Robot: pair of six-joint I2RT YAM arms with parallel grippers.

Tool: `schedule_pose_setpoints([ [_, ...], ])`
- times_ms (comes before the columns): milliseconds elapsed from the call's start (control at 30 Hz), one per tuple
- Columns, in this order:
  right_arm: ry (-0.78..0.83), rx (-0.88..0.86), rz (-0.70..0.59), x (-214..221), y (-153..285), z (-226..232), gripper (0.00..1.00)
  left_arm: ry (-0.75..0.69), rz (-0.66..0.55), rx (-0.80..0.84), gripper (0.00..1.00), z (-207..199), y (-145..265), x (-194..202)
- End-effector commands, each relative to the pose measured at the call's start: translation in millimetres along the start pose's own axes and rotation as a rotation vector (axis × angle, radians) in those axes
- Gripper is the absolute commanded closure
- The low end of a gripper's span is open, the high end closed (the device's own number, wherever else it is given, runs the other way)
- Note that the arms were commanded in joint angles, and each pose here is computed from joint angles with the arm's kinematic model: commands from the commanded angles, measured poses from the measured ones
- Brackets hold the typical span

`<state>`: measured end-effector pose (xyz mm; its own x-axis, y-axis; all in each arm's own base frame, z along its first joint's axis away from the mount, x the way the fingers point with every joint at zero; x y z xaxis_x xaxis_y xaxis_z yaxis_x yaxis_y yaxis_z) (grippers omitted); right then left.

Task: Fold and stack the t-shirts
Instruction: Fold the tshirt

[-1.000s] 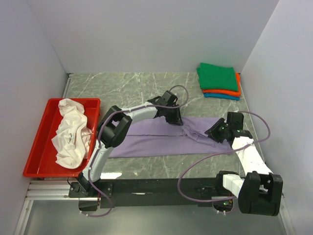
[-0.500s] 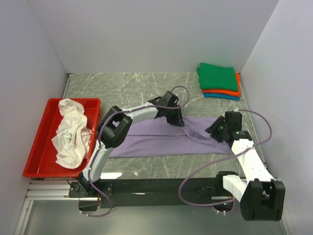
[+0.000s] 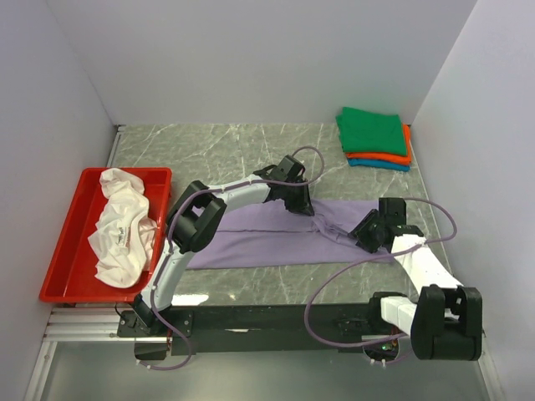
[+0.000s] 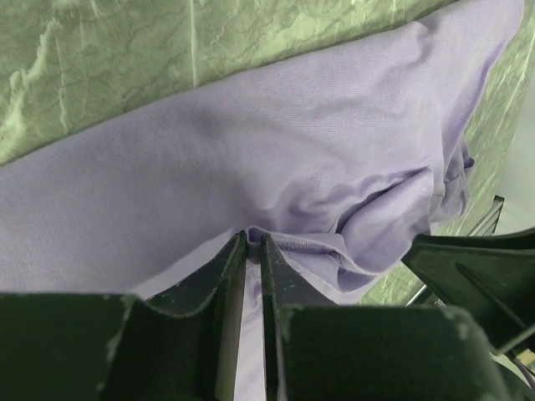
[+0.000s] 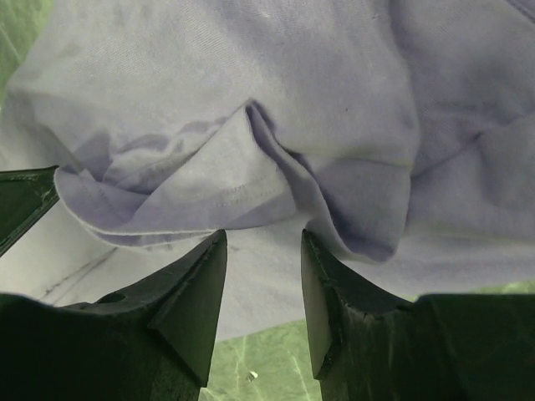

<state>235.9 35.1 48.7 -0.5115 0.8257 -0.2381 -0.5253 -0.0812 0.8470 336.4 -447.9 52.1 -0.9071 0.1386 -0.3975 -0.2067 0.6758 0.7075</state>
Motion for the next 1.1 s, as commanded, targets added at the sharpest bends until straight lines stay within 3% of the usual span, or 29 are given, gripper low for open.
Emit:
schedule_pose_setpoints([
  [0,-0.019,-0.040,-0.025,-10.8,-3.8,13.4,0.52,-0.048,-0.062,0.065,0.82,-22.2,17.1,-20.8],
  [200,-0.025,-0.050,-0.046,-21.5,-1.7,21.4,0.63,-0.049,-0.062,0.064,0.82,-20.3,17.7,-20.5],
  [400,-0.021,-0.060,-0.076,-38.4,4.5,35.6,0.94,-0.059,-0.067,0.062,0.83,-21.8,20.9,-23.7],
  [500,-0.016,-0.070,-0.088,-48.2,5.8,46.2,1.00,-0.064,-0.068,0.062,0.83,-23.3,22.8,-23.6],
  [967,0.030,-0.087,-0.058,-68.0,-2.8,77.3,1.00,-0.073,-0.088,0.056,0.87,-22.4,35.3,-29.7],
  [1067,0.029,-0.080,-0.082,-63.8,7.1,67.9,0.87,-0.072,-0.079,0.060,0.87,-21.0,33.5,-28.0],
])
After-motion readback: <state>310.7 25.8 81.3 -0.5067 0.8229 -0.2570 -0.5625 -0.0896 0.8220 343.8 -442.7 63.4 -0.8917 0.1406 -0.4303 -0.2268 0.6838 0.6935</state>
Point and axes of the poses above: each gripper's point midway between its finger pads, its own y axis back along the fingers, its own z axis along the line the jaws close on, x = y × z, the point moved 1 cm from there along y, back along the fingers, and after that the axes turned 10 degrees about -y, right-handed, at the moved point
